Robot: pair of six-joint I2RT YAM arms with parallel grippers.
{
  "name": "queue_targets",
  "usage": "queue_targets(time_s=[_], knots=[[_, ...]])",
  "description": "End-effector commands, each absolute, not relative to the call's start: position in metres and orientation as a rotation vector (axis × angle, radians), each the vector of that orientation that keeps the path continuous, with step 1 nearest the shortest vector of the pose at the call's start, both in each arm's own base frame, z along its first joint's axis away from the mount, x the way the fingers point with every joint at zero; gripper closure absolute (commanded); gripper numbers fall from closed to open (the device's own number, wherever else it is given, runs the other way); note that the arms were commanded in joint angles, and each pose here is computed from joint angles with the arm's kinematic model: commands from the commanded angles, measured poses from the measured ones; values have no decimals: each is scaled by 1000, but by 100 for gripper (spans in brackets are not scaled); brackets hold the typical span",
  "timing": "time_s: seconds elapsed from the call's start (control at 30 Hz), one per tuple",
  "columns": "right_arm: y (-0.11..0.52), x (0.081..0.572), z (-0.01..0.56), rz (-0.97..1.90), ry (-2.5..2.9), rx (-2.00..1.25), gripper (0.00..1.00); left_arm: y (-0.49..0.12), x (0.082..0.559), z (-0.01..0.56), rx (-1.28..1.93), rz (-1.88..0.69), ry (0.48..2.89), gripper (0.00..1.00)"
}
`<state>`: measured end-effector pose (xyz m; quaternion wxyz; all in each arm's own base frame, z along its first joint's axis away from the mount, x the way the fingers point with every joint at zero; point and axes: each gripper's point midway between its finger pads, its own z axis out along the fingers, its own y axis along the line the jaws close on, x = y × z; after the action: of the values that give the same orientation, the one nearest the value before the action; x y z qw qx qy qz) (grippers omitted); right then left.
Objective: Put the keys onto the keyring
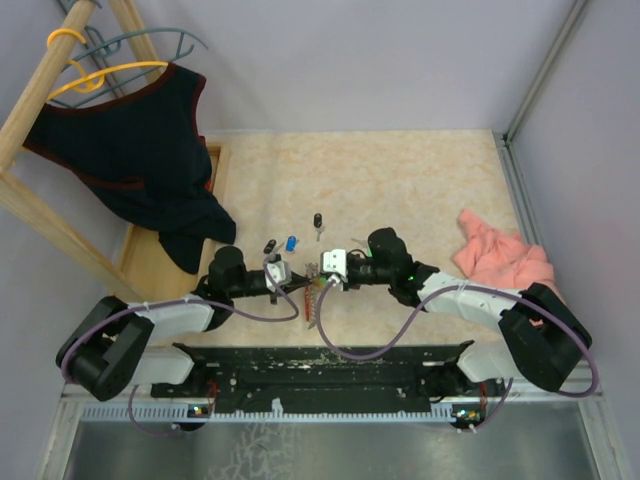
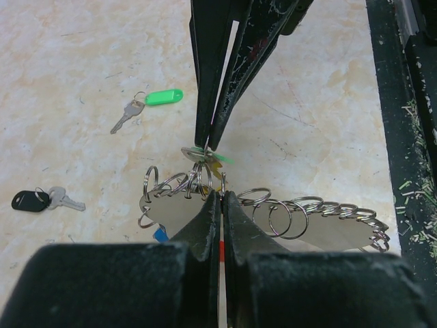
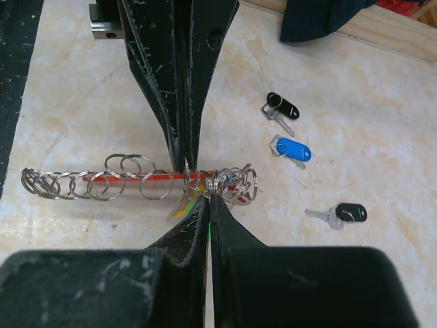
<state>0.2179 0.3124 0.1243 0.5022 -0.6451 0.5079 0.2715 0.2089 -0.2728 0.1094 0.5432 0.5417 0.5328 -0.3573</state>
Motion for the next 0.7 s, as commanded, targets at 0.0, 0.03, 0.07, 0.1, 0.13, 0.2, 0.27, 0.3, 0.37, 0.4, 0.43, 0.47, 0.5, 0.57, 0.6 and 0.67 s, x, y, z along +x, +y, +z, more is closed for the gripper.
queue_targets(time_s=[0.0,0.03,0.07,0.1,0.13,0.2,0.27,0.3,0.37,0.4,0.43,0.47,0.5,0.57,0.6,0.67], knots=[[326,216,141,668,1110,-1554,100,-281,212,124,1312,-843,1187,99],[326,216,141,669,1108,-1559,100,-281,213,123,1314,-839,1187,99],[326,216,140,667,1105,-1562,100,-281,213,123,1315,-832,1187,99],[326,215,139,665,1104,-1563,100,-281,213,123,1318,-828,1187,99],[326,214,139,666,1102,-1567,100,-281,213,123,1320,-822,1185,99],[325,214,136,652,1100,-1575,100,-282,214,123,1321,-806,1181,99],[322,218,131,616,1112,-1577,100,-282,216,125,1320,-779,1176,99],[320,218,130,605,1112,-1581,100,-282,217,126,1320,-769,1172,99],[318,219,127,578,1102,-1589,100,-282,218,127,1319,-749,1167,99],[317,220,127,565,1097,-1589,100,-283,218,127,1320,-741,1166,99],[315,221,126,552,1094,-1588,100,-283,219,127,1320,-731,1164,99],[314,221,125,543,1092,-1588,100,-283,219,126,1321,-723,1166,99],[313,221,123,538,1090,-1590,100,-283,219,125,1325,-718,1167,99],[314,220,124,543,1080,-1586,100,-284,219,123,1331,-719,1169,99],[314,219,123,550,1076,-1585,100,-285,219,123,1335,-721,1169,99],[316,218,126,564,1061,-1581,100,-286,218,122,1339,-725,1173,99]])
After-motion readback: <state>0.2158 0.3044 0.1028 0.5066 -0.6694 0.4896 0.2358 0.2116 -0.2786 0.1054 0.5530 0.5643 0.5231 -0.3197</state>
